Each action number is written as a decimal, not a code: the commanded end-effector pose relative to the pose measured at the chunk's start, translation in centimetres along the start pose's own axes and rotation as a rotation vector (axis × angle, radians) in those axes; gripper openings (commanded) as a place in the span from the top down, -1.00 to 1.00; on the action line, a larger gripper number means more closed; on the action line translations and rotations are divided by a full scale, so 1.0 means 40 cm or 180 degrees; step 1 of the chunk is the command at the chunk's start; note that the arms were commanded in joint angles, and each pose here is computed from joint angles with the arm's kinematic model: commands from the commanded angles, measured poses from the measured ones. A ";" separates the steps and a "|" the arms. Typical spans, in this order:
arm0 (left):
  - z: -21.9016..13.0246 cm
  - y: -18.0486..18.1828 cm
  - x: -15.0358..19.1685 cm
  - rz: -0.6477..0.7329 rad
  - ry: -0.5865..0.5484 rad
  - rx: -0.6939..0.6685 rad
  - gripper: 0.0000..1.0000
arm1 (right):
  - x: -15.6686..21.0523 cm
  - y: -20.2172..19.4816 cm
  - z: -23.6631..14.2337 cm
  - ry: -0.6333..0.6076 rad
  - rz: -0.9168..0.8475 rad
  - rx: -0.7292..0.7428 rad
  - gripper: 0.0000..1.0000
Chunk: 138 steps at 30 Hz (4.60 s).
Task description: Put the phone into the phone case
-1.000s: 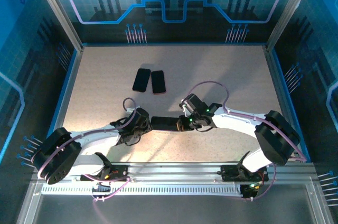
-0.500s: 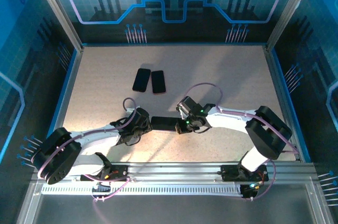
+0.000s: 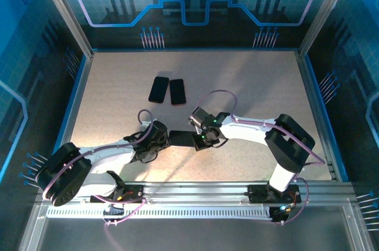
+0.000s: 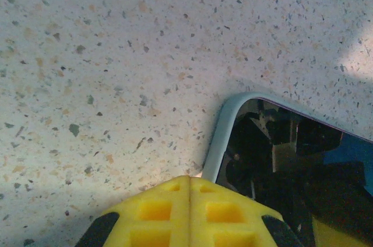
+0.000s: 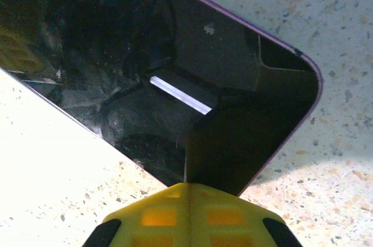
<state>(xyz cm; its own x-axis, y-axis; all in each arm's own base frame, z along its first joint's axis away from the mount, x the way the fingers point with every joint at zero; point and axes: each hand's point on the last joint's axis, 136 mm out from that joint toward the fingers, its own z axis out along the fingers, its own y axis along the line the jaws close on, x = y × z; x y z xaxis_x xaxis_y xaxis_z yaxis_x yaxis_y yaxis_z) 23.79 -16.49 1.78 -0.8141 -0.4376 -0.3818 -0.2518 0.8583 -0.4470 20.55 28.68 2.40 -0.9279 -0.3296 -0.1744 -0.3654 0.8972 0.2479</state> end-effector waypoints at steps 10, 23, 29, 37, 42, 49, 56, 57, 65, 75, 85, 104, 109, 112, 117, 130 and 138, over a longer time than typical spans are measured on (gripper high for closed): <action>0.006 -0.022 0.011 0.0057 0.0090 0.0070 1.00 | 0.161 -0.073 0.156 0.0654 -0.0062 0.0435 1.00; 0.020 -0.061 -0.007 0.0089 0.0053 0.0173 1.00 | 0.115 -0.017 0.049 0.0269 0.0117 0.0060 1.00; 0.043 -0.100 -0.001 0.0153 0.0103 0.0251 1.00 | 0.122 -0.002 0.011 0.0160 0.0264 -0.0168 1.00; 0.062 -0.149 -0.011 0.0201 0.0090 0.0350 1.00 | 0.052 -0.001 -0.097 -0.0288 0.0282 -0.0272 1.00; 0.053 -0.158 -0.027 0.0253 0.0021 0.0334 1.00 | 0.010 -0.047 -0.155 -0.0508 0.0248 -0.0134 1.00; 0.042 -0.154 -0.032 0.0261 -0.0006 0.0313 1.00 | 0.012 -0.124 -0.132 -0.0355 0.0212 0.0112 1.00; 0.044 -0.150 -0.030 0.0226 0.0000 0.0298 1.00 | 0.021 -0.142 -0.096 -0.0249 0.0202 0.0197 1.00; 0.045 -0.150 -0.030 0.0225 0.0003 0.0300 1.00 | 0.024 -0.143 -0.090 -0.0226 0.0201 0.0203 1.00; 0.048 -0.150 -0.026 0.0212 0.0023 0.0300 1.00 | 0.029 -0.142 -0.059 -0.0114 0.0206 0.0190 1.00; 0.055 -0.150 -0.018 0.0195 0.0070 0.0316 1.00 | 0.059 -0.147 0.015 0.0226 0.0074 0.0371 1.00; 0.063 -0.151 -0.013 0.0171 0.0093 0.0323 1.00 | 0.127 -0.127 0.116 0.0615 0.0038 0.0460 1.00; 0.072 -0.155 -0.006 0.0142 0.0109 0.0348 1.00 | 0.168 -0.118 0.175 0.0720 0.0144 0.0399 1.00; 0.069 -0.154 -0.008 0.0141 0.0101 0.0342 1.00 | 0.137 -0.098 0.125 0.0547 0.0122 0.0310 1.00; 0.064 -0.153 -0.010 0.0143 0.0086 0.0340 1.00 | 0.106 -0.088 0.063 0.0368 0.0053 0.0309 1.00; 0.058 -0.150 -0.016 0.0152 0.0049 0.0324 1.00 | 0.048 -0.073 -0.040 0.0059 -0.0026 0.0305 1.00; 0.054 -0.150 -0.016 0.0149 0.0045 0.0334 1.00 | -0.015 -0.095 -0.119 -0.0227 -0.0067 0.0374 1.00; 0.053 -0.146 -0.013 0.0151 0.0052 0.0324 1.00 | 0.001 -0.119 -0.061 -0.0072 -0.0029 0.0431 1.00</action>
<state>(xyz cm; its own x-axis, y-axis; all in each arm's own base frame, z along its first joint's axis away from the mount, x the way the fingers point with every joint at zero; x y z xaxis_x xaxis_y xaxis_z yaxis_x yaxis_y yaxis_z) 27.21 -21.50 2.49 -0.8272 -0.3982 -0.3964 -0.1691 0.8492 -0.5002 22.07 24.07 4.53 -0.9200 -0.3245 -0.2196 -0.3567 0.9257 0.1262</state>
